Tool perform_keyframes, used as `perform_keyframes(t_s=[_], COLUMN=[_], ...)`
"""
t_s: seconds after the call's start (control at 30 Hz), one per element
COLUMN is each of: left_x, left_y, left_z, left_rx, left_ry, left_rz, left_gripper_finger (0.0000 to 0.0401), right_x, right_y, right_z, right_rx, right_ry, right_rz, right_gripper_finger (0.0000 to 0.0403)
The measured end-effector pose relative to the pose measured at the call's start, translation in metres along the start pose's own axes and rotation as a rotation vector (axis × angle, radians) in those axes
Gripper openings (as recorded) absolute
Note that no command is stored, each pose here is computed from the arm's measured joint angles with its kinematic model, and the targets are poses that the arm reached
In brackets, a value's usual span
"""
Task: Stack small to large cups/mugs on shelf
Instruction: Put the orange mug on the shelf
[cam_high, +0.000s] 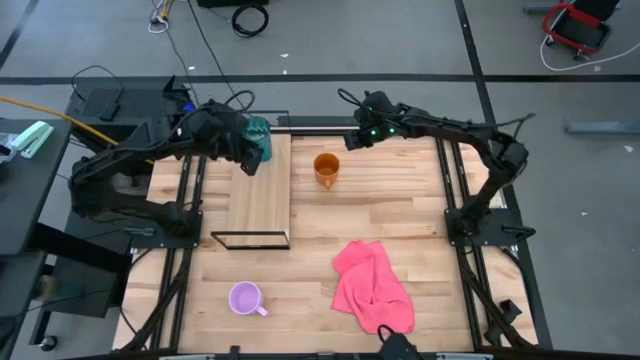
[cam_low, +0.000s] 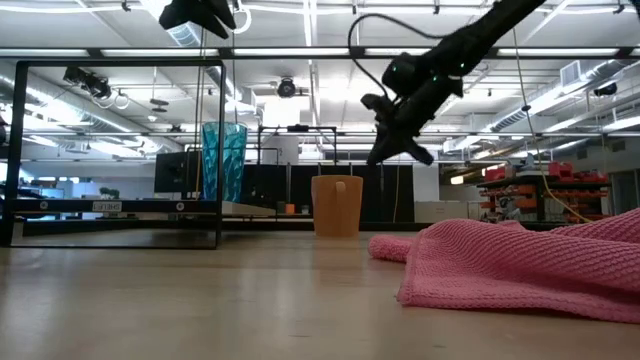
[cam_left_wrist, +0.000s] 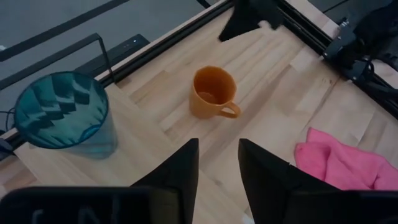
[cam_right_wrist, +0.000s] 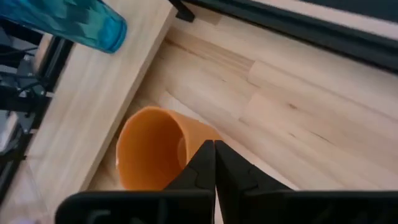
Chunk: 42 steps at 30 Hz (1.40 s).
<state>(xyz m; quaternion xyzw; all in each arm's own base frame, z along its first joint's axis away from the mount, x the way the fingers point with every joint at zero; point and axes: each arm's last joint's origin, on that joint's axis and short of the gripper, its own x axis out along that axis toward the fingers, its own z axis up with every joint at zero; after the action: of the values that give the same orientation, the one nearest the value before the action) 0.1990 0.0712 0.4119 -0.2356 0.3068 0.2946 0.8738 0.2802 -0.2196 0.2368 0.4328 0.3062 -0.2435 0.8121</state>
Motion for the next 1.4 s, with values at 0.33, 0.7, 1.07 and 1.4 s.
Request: perform_keyframes(t_s=[0.33, 0.7, 1.07, 1.4], left_x=[-0.004, -0.007, 0.007, 0.054], left_y=[-0.019, -0.03, -0.041, -0.063], left_z=[-0.01, -0.016, -0.022, -0.034], left_rx=[0.02, 0.022, 0.038, 0.138], left_ry=[-0.028, -0.05, 0.007, 0.154], left_rz=[0.017, 0.024, 0.048, 0.121], left_gripper_finger=[0.0118, 0.011, 0.0111, 0.0114], right_x=[0.041, 0.062, 0.073, 0.079], right_y=[-0.018, -0.003, 0.029, 0.052], right_z=[0.003, -0.008, -0.031, -0.05], right_rx=[0.054, 0.041, -0.014, -0.051], right_ry=[0.034, 0.069, 0.116, 0.132], right_rz=[0.063, 0.121, 0.135, 0.133], right_gripper_finger=[0.0003, 0.0001, 0.0, 0.0])
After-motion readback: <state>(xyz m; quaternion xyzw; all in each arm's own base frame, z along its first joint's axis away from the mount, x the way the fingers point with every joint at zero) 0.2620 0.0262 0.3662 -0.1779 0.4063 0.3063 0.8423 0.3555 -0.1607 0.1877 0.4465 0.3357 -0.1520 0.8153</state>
